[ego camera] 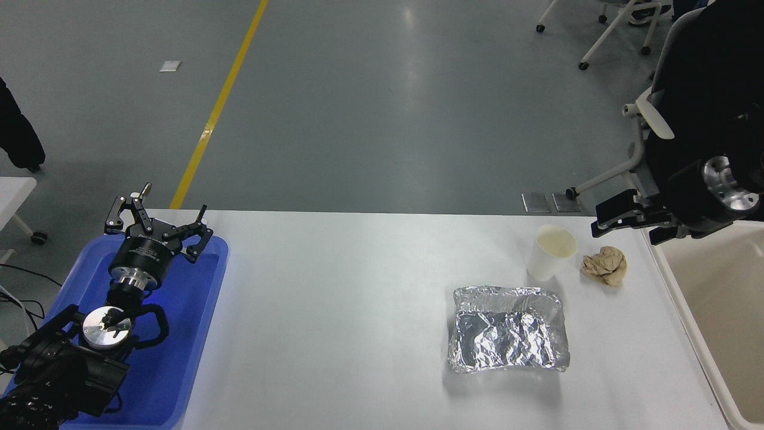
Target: Pick up paper cup place in dustbin
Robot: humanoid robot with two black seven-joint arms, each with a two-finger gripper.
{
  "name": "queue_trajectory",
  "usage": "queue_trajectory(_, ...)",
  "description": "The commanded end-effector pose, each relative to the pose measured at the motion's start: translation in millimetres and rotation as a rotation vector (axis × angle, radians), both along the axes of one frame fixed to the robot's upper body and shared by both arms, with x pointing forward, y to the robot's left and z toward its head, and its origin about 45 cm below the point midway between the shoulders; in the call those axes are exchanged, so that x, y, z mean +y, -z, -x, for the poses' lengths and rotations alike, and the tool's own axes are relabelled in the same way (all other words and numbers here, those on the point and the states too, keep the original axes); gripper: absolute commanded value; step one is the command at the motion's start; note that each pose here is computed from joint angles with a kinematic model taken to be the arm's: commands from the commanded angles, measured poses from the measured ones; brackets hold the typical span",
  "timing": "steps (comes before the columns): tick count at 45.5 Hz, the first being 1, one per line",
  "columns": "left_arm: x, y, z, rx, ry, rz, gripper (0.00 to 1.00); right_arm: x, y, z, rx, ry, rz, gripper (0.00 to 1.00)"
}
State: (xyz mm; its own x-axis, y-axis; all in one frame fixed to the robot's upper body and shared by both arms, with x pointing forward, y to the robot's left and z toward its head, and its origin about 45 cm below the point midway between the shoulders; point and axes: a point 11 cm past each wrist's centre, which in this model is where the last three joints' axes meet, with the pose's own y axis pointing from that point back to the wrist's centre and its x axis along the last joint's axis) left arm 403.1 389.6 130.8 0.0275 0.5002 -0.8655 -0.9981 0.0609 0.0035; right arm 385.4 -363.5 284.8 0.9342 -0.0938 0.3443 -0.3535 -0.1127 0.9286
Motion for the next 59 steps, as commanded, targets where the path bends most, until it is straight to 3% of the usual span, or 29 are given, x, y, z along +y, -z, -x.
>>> queue_trajectory(1, 0.0, 0.0, 0.0, 0.000, 0.000, 0.000, 1.00, -5.0, 40.1, -8.2, -0.072, 0.044, 0.004, 1.00)
queue_trajectory(25, -0.1, -0.1, 0.0, -0.001, 0.001, 0.000, 1.00, -7.9, 102.8, -24.7, -0.254, 0.146, 0.012, 1.00)
queue_trajectory(59, 0.0, 0.0, 0.0, 0.000, 0.000, 0.000, 1.00, -8.8, 172.6, -18.7, -0.418, 0.158, 0.073, 0.99)
